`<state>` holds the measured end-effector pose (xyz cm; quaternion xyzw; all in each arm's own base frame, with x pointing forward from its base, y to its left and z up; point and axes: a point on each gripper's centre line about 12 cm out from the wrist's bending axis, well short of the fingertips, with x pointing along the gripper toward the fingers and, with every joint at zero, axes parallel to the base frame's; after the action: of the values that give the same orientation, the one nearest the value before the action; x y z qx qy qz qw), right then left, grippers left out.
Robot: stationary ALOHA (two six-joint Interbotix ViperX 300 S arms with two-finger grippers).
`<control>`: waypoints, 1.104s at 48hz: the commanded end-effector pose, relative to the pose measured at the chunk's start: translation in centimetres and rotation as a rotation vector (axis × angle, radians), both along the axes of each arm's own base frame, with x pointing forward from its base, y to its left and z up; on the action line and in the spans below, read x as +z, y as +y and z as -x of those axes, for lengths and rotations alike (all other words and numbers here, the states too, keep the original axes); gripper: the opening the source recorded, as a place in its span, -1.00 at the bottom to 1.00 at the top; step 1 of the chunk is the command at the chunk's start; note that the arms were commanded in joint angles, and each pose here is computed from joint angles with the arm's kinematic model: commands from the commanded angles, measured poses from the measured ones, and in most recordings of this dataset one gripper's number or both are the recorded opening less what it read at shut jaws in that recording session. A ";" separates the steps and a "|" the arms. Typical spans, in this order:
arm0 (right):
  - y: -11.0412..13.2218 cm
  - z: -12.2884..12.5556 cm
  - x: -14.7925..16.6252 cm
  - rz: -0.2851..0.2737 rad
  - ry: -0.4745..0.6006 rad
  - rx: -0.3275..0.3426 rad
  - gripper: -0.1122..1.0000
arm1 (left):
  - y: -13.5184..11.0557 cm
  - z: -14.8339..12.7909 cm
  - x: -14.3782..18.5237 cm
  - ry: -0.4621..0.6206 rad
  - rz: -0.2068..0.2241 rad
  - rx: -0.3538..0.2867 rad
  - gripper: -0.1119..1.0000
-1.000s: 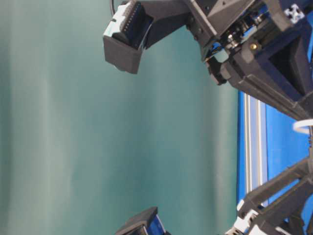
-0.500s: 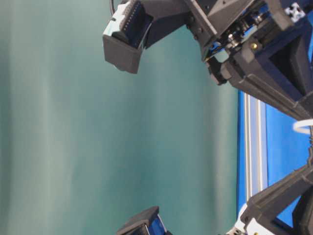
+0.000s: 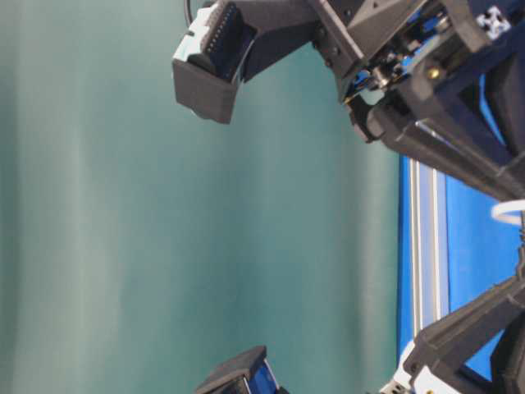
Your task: Insert the wire through the string loop located in the center.
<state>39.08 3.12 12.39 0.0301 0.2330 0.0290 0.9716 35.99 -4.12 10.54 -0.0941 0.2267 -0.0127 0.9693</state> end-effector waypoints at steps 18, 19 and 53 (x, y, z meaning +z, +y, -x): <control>0.0 -0.5 1.0 -0.003 -0.024 -0.002 0.90 | 0.0 -0.3 0.9 -0.031 -0.002 -0.003 -0.66; 0.0 -0.5 1.1 -0.003 -0.026 -0.002 0.90 | 0.0 -0.2 0.9 -0.029 -0.001 -0.004 -0.66; 0.5 -0.1 2.4 -0.003 -0.038 0.014 0.91 | -0.3 11.6 1.5 -0.004 0.004 -0.072 -0.66</control>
<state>38.85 3.58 13.16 0.0285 0.2361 0.0349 0.9707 25.50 -4.31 11.44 -0.0874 0.2419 -0.0394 0.9655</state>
